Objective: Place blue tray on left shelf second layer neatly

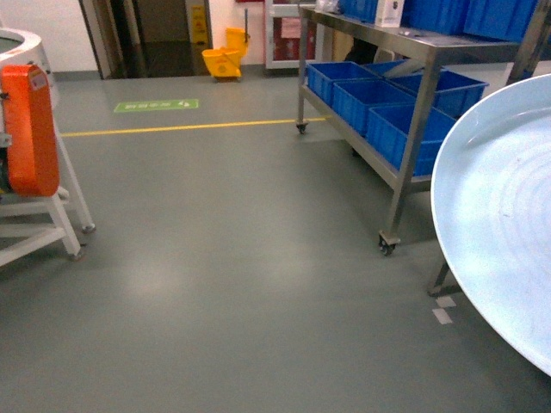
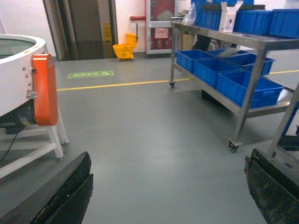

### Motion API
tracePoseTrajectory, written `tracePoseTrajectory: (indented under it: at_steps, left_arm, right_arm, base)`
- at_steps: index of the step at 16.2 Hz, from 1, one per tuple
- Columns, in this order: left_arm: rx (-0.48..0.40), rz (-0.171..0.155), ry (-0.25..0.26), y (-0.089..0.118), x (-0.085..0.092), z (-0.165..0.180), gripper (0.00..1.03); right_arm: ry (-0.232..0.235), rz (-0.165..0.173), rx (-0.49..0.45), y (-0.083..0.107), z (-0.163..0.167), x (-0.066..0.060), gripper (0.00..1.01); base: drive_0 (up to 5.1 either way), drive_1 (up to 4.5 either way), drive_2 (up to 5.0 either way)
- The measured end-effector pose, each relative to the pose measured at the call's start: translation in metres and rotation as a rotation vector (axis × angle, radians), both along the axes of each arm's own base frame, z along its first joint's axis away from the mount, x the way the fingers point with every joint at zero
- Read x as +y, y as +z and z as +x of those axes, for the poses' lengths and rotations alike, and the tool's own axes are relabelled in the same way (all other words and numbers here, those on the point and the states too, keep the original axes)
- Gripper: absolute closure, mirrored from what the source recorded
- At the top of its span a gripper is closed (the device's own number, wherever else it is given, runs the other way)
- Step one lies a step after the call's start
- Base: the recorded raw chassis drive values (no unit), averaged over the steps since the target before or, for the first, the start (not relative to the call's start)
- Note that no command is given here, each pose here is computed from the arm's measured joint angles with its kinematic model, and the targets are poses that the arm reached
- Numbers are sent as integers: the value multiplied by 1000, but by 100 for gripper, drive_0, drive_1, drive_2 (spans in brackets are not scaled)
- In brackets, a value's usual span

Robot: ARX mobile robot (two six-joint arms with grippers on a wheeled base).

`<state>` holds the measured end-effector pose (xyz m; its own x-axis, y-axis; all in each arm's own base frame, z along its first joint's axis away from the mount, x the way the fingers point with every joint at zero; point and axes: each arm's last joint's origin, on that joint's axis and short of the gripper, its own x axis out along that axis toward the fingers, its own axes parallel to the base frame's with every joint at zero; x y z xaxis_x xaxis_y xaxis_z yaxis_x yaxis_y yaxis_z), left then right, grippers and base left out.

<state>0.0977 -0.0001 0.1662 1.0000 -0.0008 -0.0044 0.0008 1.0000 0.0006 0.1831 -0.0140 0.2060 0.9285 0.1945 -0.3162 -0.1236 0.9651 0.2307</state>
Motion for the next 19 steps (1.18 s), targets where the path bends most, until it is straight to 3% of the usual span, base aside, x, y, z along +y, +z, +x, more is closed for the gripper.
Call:
tracePoseTrajectory:
  at_steps: [19]
  left_arm:
    - [0,0,0,0,0,0,5]
  right_arm:
    - [0,0,0,0,0,0,99]
  base:
    - [-164,-164,-164]
